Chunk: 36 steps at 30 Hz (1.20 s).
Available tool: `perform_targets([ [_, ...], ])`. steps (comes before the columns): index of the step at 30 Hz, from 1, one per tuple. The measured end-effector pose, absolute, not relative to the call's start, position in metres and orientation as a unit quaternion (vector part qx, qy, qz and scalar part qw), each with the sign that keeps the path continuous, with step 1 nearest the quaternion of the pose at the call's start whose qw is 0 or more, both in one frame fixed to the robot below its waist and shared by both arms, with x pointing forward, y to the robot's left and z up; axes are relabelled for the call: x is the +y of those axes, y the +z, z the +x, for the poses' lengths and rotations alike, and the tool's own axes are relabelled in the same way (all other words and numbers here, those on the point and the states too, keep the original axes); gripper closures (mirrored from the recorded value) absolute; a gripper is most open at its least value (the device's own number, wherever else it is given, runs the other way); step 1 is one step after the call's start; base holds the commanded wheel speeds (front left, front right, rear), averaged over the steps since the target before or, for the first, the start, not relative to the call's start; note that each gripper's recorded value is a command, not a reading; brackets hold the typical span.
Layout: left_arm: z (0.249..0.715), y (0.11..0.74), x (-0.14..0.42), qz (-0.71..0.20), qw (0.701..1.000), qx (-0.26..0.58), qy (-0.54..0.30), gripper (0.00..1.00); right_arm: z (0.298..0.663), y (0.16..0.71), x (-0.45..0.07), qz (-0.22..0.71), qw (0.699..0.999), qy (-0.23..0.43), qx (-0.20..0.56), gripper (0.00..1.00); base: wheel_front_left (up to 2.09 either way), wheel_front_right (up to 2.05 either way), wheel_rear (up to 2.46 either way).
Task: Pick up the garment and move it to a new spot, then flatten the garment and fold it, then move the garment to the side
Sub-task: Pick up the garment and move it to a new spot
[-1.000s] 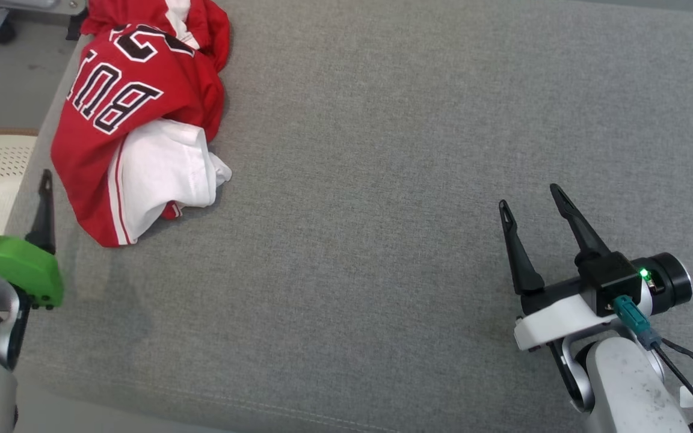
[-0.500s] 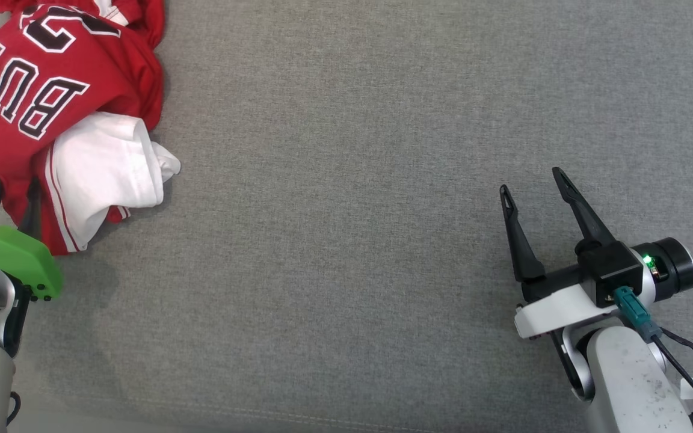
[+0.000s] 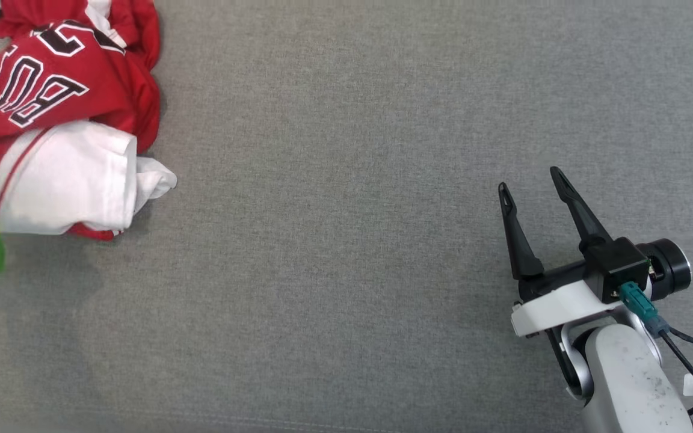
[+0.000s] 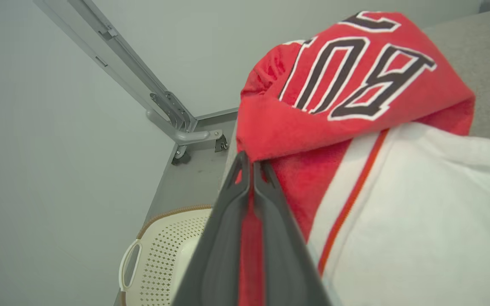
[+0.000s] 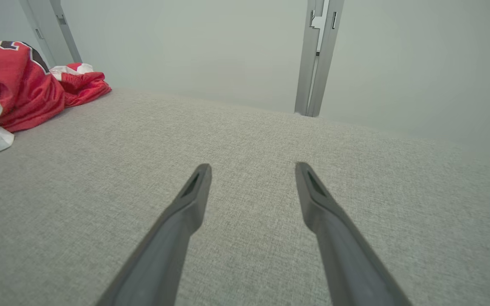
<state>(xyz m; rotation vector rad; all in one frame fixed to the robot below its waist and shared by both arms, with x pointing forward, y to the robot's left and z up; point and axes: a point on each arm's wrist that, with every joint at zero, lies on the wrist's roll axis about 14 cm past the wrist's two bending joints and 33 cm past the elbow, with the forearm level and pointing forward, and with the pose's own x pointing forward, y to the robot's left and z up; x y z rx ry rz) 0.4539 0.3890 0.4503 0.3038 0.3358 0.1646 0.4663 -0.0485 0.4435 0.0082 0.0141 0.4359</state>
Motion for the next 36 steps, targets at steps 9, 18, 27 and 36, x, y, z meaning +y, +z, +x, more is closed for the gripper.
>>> perform_targets([
  [9,0.487,0.574,0.368,0.265,0.963,0.036,0.022,1.00,0.455,0.483,-0.069,0.032,0.982,0.185,-0.027,0.00,0.00,0.00,0.00],
  [18,0.506,0.667,0.230,0.315,0.934,-0.096,-0.137,1.00,0.427,0.507,-0.139,0.031,0.994,0.090,-0.047,0.00,0.00,0.00,0.00],
  [27,0.493,0.726,0.086,0.265,0.899,-0.192,-0.291,1.00,0.390,0.521,-0.217,0.014,0.998,-0.020,-0.063,0.00,0.00,0.00,0.00],
  [36,0.499,0.709,-0.013,0.136,0.898,-0.173,-0.381,1.00,0.369,0.523,-0.260,0.021,0.994,-0.085,-0.065,0.00,0.00,0.00,0.00],
])
